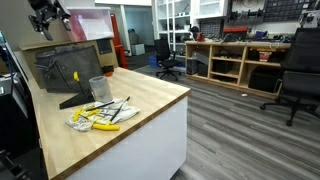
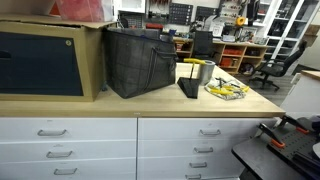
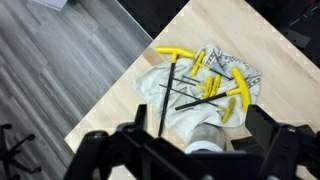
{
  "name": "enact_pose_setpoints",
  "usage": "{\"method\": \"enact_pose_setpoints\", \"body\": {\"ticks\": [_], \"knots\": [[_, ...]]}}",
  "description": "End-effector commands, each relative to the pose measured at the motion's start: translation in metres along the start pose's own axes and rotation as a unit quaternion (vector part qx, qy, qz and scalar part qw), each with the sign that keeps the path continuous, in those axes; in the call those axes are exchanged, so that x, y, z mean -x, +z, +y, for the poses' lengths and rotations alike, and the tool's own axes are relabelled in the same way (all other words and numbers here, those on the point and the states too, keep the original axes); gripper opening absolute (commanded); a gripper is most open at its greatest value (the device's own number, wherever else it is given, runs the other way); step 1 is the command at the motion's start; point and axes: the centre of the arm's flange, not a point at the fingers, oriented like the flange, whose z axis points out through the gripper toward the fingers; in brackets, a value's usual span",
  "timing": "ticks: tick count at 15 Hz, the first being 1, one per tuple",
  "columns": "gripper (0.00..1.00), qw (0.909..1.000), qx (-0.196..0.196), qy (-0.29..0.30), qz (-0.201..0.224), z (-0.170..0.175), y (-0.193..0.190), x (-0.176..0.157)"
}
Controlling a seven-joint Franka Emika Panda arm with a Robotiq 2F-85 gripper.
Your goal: Remove the yellow object from the black platform and put it on the table
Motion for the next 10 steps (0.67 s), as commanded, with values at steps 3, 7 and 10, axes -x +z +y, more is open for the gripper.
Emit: {"method": "enact_pose_setpoints", "body": {"ticks": [3, 7, 10], "knots": [[1.0, 0.9962, 0.016, -0.082, 0.026, 0.015, -0.019, -0.094], [1.0, 0.9885, 0.002, -0.148, 0.03, -0.003, -0.016, -0.133], [1.0, 0.9807, 0.007, -0.193, 0.03, -0.019, -0.01, -0.148]]}}
